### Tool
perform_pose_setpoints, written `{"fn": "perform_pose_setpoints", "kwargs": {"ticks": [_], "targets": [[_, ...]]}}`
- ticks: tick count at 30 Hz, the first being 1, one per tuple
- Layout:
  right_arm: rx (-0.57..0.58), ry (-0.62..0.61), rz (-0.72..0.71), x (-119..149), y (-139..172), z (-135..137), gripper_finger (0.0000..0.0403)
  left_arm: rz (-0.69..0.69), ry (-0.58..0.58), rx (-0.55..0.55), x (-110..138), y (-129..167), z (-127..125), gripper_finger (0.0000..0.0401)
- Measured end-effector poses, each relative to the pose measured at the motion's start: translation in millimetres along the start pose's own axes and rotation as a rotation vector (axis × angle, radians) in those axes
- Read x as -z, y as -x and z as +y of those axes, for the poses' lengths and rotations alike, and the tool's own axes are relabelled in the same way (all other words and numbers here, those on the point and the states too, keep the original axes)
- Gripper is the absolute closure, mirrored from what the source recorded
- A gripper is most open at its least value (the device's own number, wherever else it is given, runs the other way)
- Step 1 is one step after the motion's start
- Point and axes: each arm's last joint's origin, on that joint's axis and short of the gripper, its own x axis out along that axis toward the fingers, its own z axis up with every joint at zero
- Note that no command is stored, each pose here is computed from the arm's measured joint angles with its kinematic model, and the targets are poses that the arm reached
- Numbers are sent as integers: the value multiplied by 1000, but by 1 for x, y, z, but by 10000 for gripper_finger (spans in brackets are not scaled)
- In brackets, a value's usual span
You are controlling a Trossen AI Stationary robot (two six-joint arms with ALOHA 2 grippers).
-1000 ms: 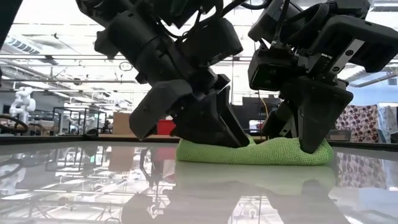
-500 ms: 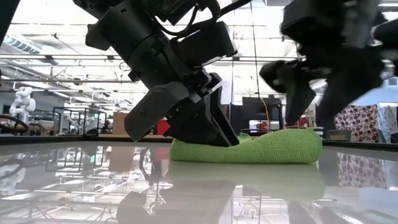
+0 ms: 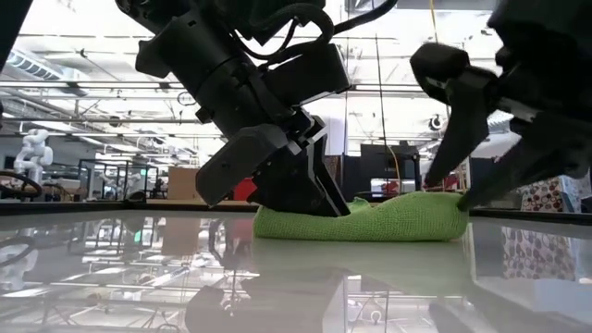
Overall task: Roll towel
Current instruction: Roll the green microfiber cloth
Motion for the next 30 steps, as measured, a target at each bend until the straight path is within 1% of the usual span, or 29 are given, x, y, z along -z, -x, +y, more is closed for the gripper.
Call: {"fn": "perform_pose_setpoints", "kwargs": {"ticks": [3,8,12,19,24,27,30], "targets": [[-3,24,-2,-1,-1,5,281,5,2,2,1,-2,0,233],[-21,51,44,5,-15,15,282,6,3,3,2,-5,-1,233],[38,61,77,7,-23,19,282,1,7,11,2,-5,-1,233],[96,58,75,7,-26,13,282,-1,3,27,2,-6,-2,233],[144,11,114,12,-33,1,283,-3,-27,44,0,-5,-2,233],[157,-35,133,16,-36,-6,299,-8,-30,48,-2,-5,-1,233],[142,-77,139,19,-39,-10,343,-8,-31,51,-3,-3,-1,233]]}}
